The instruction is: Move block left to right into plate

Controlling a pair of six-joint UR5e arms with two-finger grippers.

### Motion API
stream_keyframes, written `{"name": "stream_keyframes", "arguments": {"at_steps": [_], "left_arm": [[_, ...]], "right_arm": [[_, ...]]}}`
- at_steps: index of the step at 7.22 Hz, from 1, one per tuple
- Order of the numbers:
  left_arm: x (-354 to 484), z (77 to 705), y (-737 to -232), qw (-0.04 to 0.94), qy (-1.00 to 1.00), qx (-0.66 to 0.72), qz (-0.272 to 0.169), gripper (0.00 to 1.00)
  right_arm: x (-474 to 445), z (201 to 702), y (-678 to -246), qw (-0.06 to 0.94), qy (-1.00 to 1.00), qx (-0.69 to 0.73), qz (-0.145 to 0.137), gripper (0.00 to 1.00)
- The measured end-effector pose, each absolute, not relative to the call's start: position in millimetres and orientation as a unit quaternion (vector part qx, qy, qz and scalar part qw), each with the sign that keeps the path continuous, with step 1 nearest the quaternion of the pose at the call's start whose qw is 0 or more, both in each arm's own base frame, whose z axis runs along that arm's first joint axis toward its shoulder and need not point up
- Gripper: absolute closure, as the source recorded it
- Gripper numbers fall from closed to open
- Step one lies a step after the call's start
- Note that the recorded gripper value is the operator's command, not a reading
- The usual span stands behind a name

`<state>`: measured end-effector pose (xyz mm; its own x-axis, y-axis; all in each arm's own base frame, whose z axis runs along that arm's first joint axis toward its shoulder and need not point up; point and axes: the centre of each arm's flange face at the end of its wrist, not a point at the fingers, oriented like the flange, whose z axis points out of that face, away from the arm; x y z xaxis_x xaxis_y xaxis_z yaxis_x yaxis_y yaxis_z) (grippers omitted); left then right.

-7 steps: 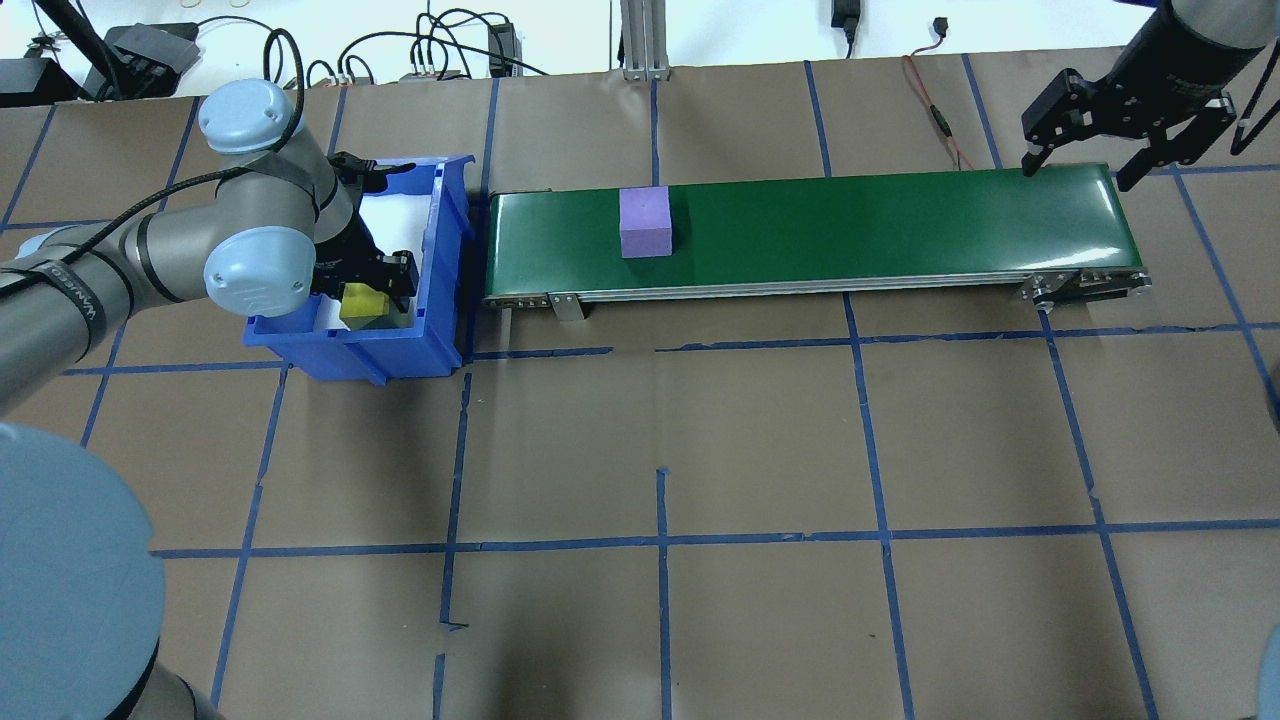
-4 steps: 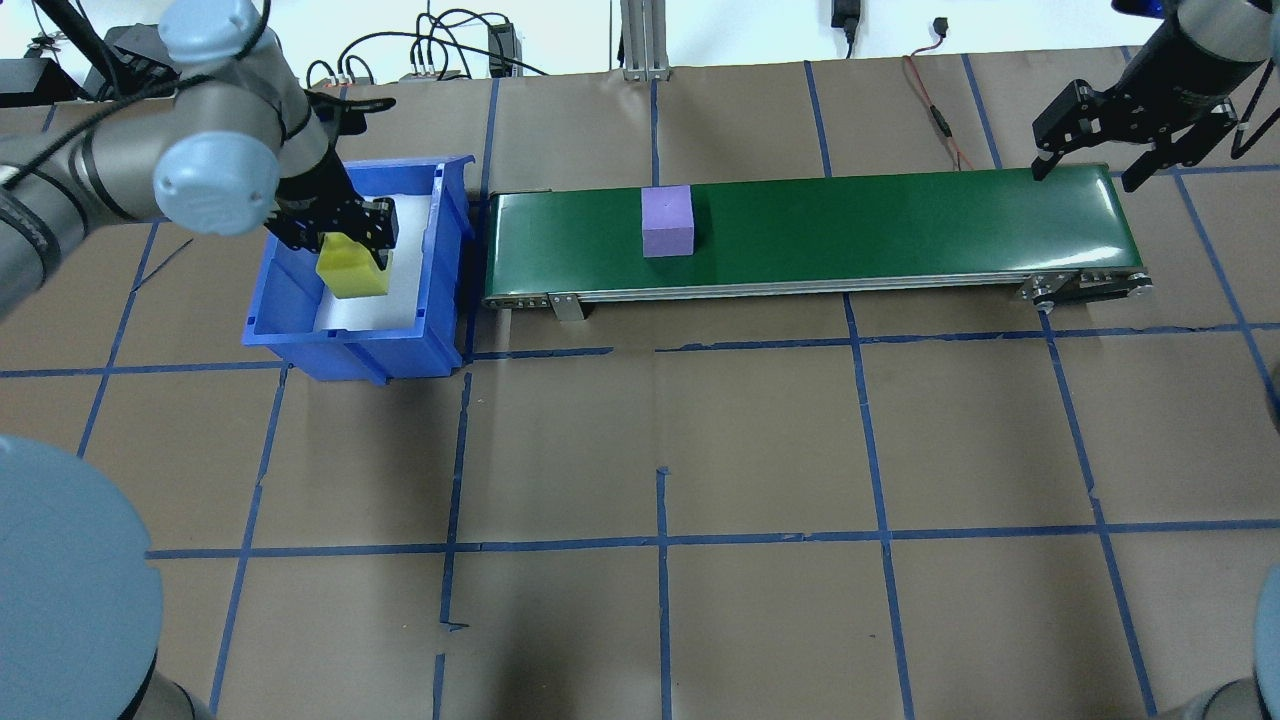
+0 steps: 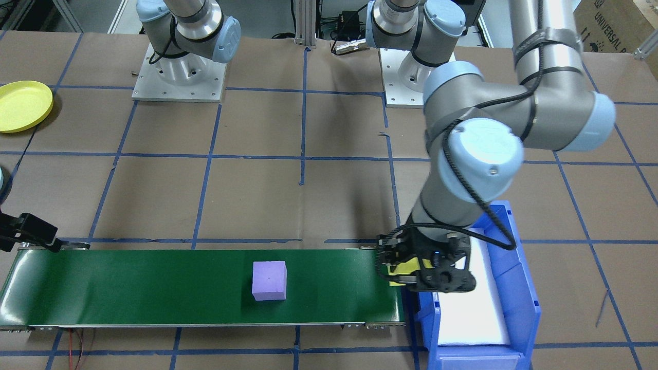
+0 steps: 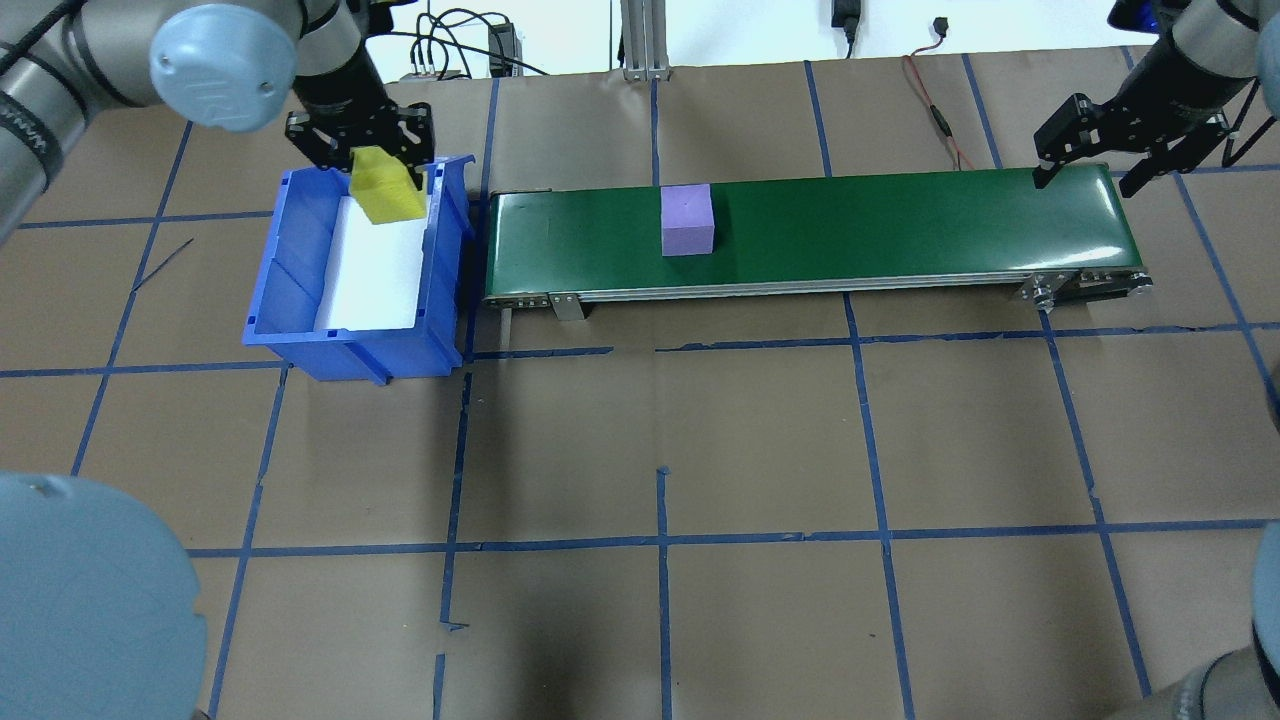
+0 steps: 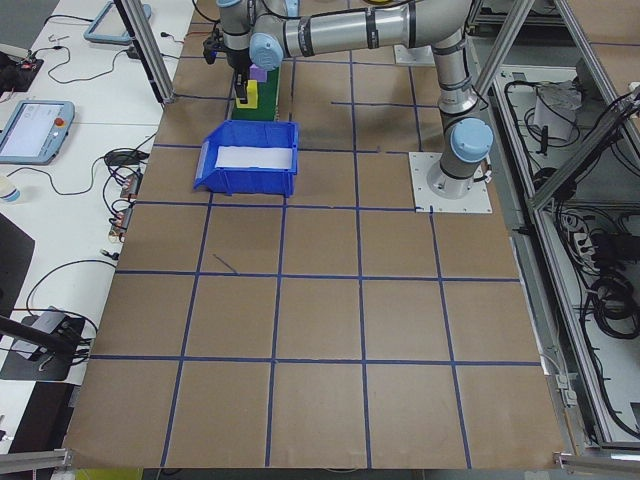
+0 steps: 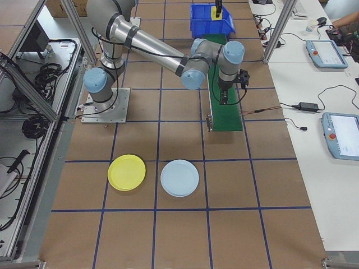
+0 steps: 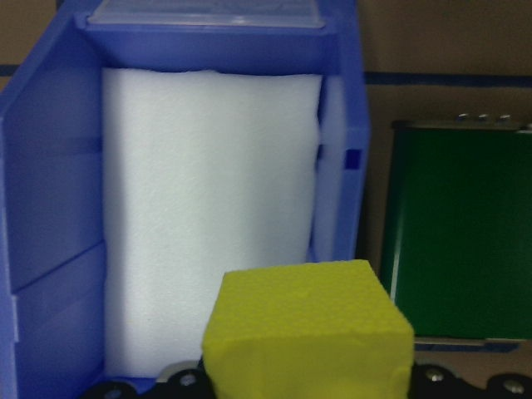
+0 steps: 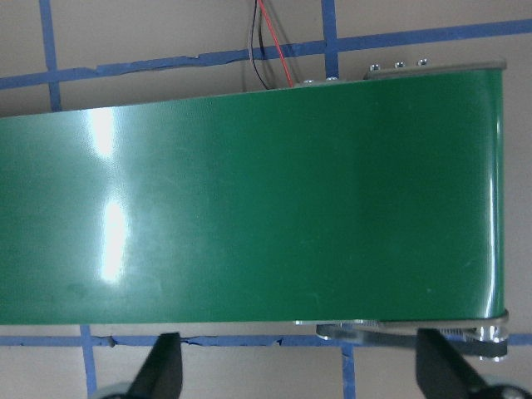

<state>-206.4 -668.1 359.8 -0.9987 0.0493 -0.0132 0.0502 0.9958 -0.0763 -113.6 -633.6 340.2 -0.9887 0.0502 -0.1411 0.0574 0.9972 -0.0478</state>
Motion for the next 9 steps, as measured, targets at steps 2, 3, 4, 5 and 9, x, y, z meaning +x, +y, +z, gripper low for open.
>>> {"name": "stream_keyframes", "arguments": {"at_steps": [2,3,4,5,9], "left_arm": [[-250.1,313.2,-668.5,0.005,0.998,0.056,-0.034,0.54],[-254.8,297.6,-669.9,0.006,0.998,0.060,-0.031,0.54],[-256.3,290.3,-670.5,0.006,0.998,0.062,-0.030,0.47],[-256.4,286.7,-670.5,0.007,0.998,0.062,-0.031,0.12],[-255.6,293.9,-663.7,0.004,0.997,0.054,-0.053,0.00]], "right_arm": [[-119.4,323.3,-639.3,0.088,0.995,0.024,-0.027,0.00],[-119.3,318.7,-639.9,0.093,0.995,0.024,-0.025,0.00],[-119.1,315.1,-639.5,0.095,0.995,0.024,-0.023,0.00],[-118.8,312.7,-638.8,0.096,0.995,0.025,-0.022,0.00],[-118.0,308.2,-636.8,0.098,0.995,0.025,-0.019,0.00]]}}
